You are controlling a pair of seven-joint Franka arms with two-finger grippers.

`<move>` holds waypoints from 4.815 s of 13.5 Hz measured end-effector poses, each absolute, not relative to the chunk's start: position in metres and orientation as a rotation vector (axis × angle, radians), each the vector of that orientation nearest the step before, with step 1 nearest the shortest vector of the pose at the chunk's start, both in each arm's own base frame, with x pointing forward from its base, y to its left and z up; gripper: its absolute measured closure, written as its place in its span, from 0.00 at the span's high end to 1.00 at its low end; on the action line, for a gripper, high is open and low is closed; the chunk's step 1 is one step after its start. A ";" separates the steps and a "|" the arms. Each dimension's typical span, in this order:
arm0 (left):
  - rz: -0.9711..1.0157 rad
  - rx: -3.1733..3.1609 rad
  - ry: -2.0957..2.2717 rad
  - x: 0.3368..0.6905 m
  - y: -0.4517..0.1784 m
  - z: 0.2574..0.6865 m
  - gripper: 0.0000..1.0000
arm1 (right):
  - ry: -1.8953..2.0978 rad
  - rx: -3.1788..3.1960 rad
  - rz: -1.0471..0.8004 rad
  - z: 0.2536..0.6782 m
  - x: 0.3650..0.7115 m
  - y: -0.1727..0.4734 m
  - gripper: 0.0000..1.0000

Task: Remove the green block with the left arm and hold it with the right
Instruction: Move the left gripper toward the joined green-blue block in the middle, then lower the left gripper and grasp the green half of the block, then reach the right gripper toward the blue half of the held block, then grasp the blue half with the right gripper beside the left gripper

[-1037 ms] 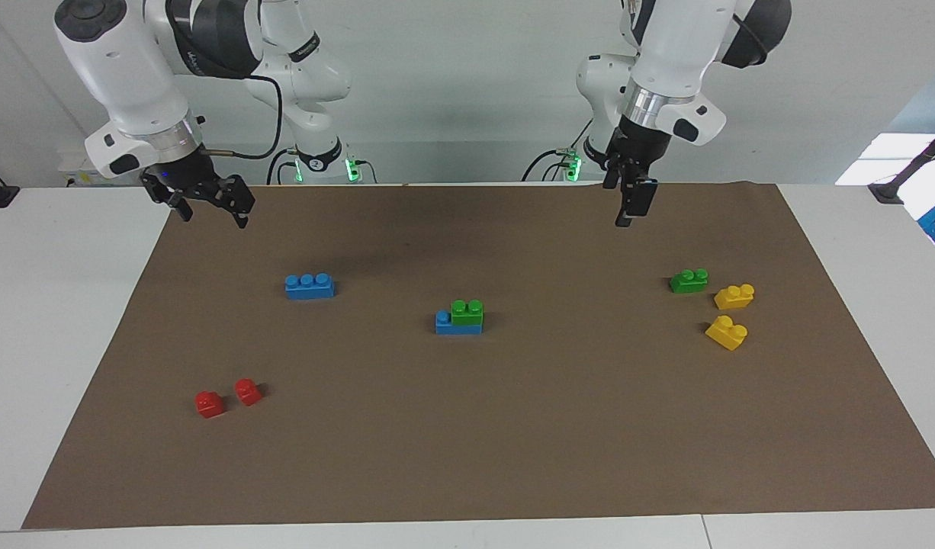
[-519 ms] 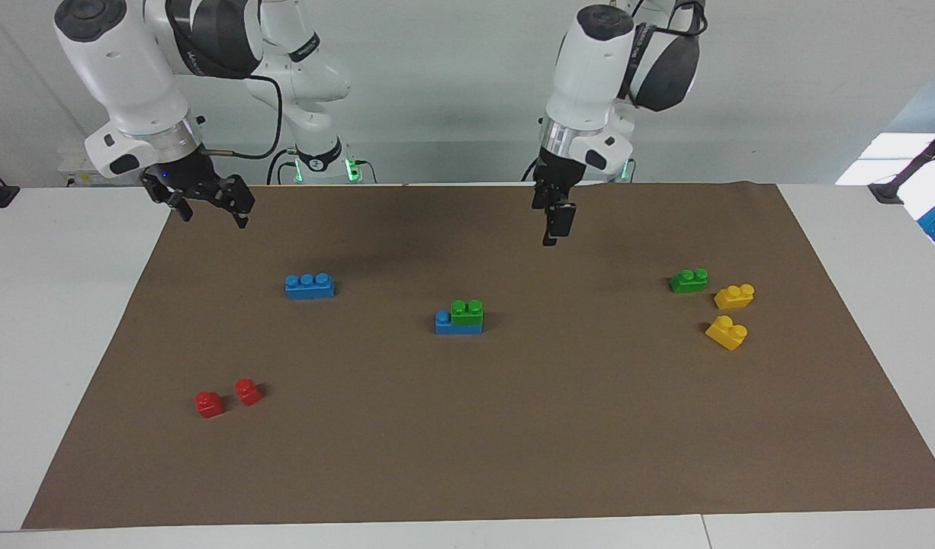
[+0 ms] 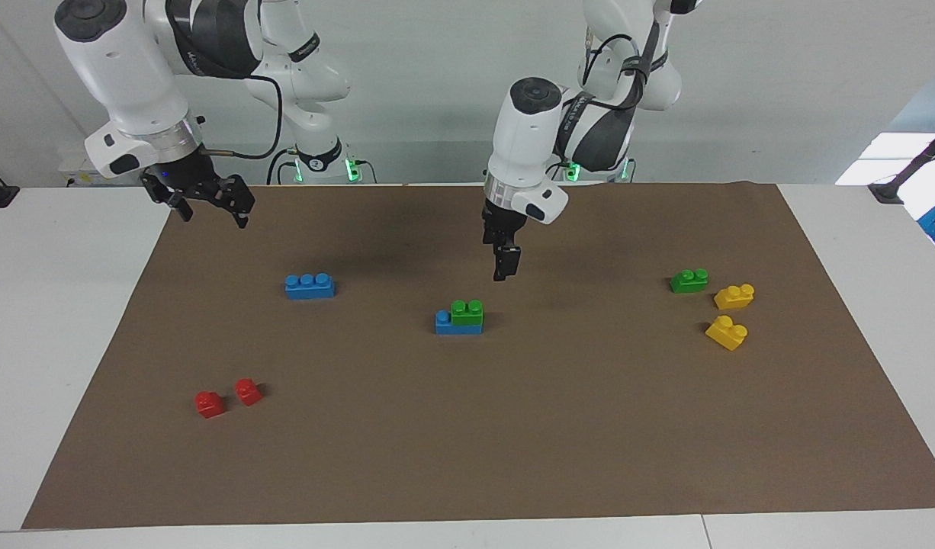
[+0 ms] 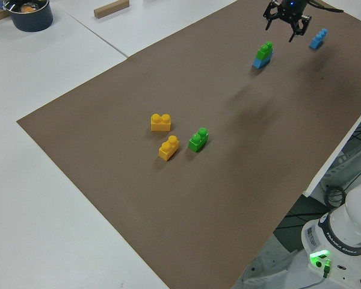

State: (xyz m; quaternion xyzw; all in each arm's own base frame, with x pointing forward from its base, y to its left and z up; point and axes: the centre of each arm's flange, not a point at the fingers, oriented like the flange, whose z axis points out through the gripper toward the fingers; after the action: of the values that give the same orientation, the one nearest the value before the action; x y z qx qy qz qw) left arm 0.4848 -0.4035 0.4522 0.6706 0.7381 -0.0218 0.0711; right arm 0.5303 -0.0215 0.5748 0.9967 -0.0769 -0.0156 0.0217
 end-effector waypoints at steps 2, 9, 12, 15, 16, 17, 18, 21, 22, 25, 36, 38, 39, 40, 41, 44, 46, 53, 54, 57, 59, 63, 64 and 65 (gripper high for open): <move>-0.063 1.999 2.235 0.488 -0.411 0.442 1.00 | -0.238 3.089 -0.048 0.575 0.530 -0.021 1.00; -0.048 2.014 2.253 0.523 -0.433 0.397 1.00 | -0.238 3.089 -0.048 0.575 0.530 -0.021 1.00; -0.033 2.034 2.259 0.525 -0.434 0.384 1.00 | -0.240 3.088 -0.049 0.575 0.530 -0.022 1.00; -0.030 2.040 2.261 0.526 -0.435 0.379 1.00 | -0.241 3.088 -0.058 0.575 0.529 -0.022 1.00; -0.030 2.039 2.260 0.526 -0.435 0.379 1.00 | -0.243 3.088 -0.057 0.575 0.529 -0.023 1.00; -0.030 2.039 2.259 0.526 -0.435 0.379 1.00 | -0.245 3.088 -0.055 0.576 0.529 -0.024 1.00; -0.030 2.038 2.257 0.526 -0.435 0.379 1.00 | -0.250 3.088 -0.053 0.576 0.528 -0.025 1.00; -0.031 2.038 2.258 0.527 -0.436 0.374 1.00 | -0.258 3.087 -0.054 0.577 0.528 -0.028 1.00; -0.032 2.040 2.260 0.527 -0.437 0.371 1.00 | -0.262 3.087 -0.055 0.576 0.528 -0.029 1.00; -0.036 2.046 2.261 0.526 -0.439 0.361 1.00 | -0.499 3.132 -0.089 0.569 0.526 -0.033 1.00; -0.031 2.066 2.270 0.516 -0.442 0.344 1.00 | -2.085 2.811 -0.706 0.438 0.560 0.063 1.00; -0.030 2.066 2.272 0.516 -0.441 0.344 1.00 | -2.259 2.674 -0.802 0.411 0.568 0.089 1.00; -0.029 2.065 2.272 0.516 -0.441 0.344 1.00 | -2.326 2.620 -0.841 0.399 0.571 0.100 0.98; -0.028 2.065 2.273 0.517 -0.441 0.344 1.00 | -2.381 2.575 -0.870 0.388 0.575 0.110 1.00; -0.028 2.064 2.273 0.517 -0.440 0.344 1.00 | -2.424 2.535 -0.889 0.378 0.577 0.121 1.00; -0.027 2.064 2.273 0.517 -0.440 0.344 1.00 | -2.487 2.455 -0.927 0.350 0.578 0.151 1.00; -0.027 2.062 2.275 0.517 -0.440 0.344 1.00 | -2.482 2.419 -0.955 0.327 0.577 0.163 1.00; 0.017 2.015 2.297 0.519 -0.439 0.345 1.00 | -2.473 2.410 -0.928 0.290 0.570 0.205 1.00; 0.019 2.014 2.297 0.519 -0.439 0.345 1.00 | -2.501 2.399 -0.922 0.289 0.571 0.206 1.00; 0.022 2.003 2.300 0.519 -0.439 0.344 1.00 | -2.571 2.374 -0.898 0.279 0.570 0.219 1.00; 0.022 1.995 2.298 0.520 -0.440 0.345 1.00 | -2.587 2.371 -0.873 0.273 0.568 0.229 1.00; 0.023 1.988 2.297 0.521 -0.440 0.345 1.00 | -2.595 2.376 -0.857 0.268 0.564 0.242 1.00; 0.023 1.988 2.297 0.521 -0.440 0.345 1.00 | -2.595 2.384 -0.842 0.268 0.563 0.245 1.00; 0.023 1.987 2.297 0.521 -0.440 0.345 1.00 | -2.594 2.392 -0.830 0.267 0.562 0.249 0.92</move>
State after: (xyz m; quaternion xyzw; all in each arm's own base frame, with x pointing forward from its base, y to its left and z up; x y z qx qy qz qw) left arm 0.5208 -0.4395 0.3450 0.6532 0.7553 0.0075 0.0520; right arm 0.5620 0.2488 0.2674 0.6409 -0.6948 -0.2222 -0.2391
